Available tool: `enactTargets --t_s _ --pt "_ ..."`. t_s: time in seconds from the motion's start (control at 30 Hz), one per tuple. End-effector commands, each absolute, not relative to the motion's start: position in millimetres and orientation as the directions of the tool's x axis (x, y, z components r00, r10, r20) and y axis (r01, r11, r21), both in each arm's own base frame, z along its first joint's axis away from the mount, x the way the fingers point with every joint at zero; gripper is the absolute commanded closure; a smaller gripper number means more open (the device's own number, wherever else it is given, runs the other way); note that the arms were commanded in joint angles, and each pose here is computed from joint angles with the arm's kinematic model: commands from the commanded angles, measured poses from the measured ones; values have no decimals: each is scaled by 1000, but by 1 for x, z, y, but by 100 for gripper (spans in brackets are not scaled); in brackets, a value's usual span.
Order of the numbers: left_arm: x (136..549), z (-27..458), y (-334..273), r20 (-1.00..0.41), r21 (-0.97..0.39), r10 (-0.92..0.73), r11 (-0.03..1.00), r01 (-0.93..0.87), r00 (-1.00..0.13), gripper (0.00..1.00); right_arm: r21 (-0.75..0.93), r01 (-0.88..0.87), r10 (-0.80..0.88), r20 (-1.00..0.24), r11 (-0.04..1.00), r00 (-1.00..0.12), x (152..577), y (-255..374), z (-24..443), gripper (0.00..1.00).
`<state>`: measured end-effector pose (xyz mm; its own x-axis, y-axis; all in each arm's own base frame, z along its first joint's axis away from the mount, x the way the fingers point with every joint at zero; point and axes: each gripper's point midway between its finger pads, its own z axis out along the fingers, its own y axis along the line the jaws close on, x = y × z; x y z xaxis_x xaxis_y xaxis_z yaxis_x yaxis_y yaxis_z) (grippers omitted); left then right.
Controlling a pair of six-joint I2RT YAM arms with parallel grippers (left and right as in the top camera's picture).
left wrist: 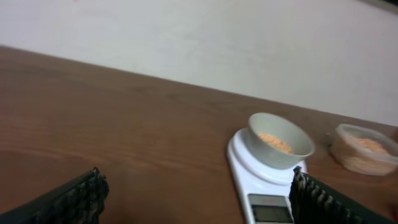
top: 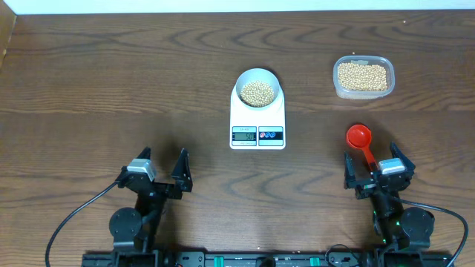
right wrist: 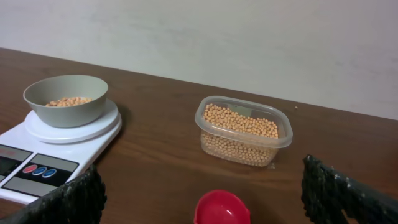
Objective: Scoop item into bowl and weigh 50g on scale
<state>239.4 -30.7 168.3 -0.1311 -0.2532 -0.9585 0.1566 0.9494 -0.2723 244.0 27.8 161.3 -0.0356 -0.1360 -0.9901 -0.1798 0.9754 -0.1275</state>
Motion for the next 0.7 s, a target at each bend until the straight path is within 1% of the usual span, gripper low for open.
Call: enactTargets --t_s 0.0,0.07,0.33,0.5,0.67 --pt "243 150 -21 -952 -283 -268 955 91 -147 5 -138 -184 -147 -988 973 -36 244 29 160 1" --pt "243 141 -19 -949 -283 -268 956 77 -163 5 -138 -184 -147 -988 973 -36 244 29 160 1" --pt "244 139 -1 -952 -269 -270 963 -26 -144 4 -138 -184 -147 -988 973 -36 244 29 160 1" --pt "244 138 -1 -969 -197 -198 980 -16 -147 5 -138 -184 -147 -988 973 -36 244 29 160 1" --pt "244 138 -1 -975 -166 -165 986 -11 -148 4 -138 -184 -147 -988 973 -36 244 29 160 1"
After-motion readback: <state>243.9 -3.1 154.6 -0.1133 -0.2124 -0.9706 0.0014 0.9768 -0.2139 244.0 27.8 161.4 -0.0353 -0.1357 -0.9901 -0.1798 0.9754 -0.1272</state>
